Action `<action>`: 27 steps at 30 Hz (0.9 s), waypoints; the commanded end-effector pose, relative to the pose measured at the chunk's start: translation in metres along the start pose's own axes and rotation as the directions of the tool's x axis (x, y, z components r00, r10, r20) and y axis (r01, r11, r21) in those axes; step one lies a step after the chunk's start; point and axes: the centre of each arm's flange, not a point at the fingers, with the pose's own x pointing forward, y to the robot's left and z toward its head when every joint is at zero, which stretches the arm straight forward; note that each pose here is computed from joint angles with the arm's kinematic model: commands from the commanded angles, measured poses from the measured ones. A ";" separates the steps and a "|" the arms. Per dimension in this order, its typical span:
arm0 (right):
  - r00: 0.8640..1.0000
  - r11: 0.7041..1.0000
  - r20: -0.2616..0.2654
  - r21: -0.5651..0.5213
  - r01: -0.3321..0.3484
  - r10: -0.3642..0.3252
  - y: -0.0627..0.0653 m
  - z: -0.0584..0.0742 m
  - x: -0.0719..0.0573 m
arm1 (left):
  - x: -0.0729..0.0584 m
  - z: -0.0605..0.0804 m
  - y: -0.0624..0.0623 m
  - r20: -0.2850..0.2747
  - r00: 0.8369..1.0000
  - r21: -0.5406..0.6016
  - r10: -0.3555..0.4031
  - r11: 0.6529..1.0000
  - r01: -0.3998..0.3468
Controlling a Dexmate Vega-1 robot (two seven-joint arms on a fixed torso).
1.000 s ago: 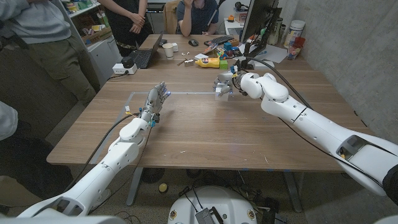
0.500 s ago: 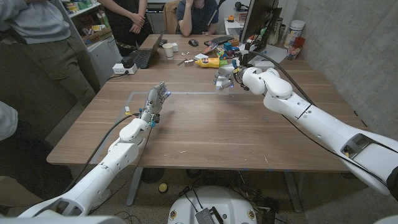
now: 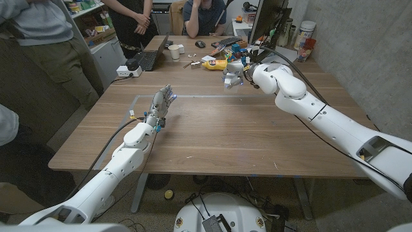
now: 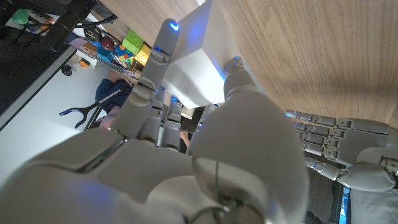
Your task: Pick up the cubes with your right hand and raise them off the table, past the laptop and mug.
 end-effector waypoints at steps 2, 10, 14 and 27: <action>0.998 0.997 -0.010 -0.036 0.063 -0.064 -0.023 -0.006 -0.008 | 0.001 -0.001 -0.002 -0.001 1.000 0.000 -0.001 1.000 0.001; 0.994 0.992 -0.018 -0.072 0.104 -0.105 -0.040 -0.010 -0.010 | 0.001 0.000 -0.003 -0.002 1.000 0.002 -0.002 1.000 0.002; 0.992 0.990 -0.019 -0.080 0.119 -0.121 -0.045 -0.011 -0.011 | 0.002 0.000 -0.003 -0.003 1.000 0.003 -0.001 1.000 0.001; 0.989 0.982 -0.019 -0.118 0.144 -0.147 -0.061 -0.015 -0.017 | 0.001 0.000 -0.005 -0.003 1.000 0.003 0.005 1.000 -0.005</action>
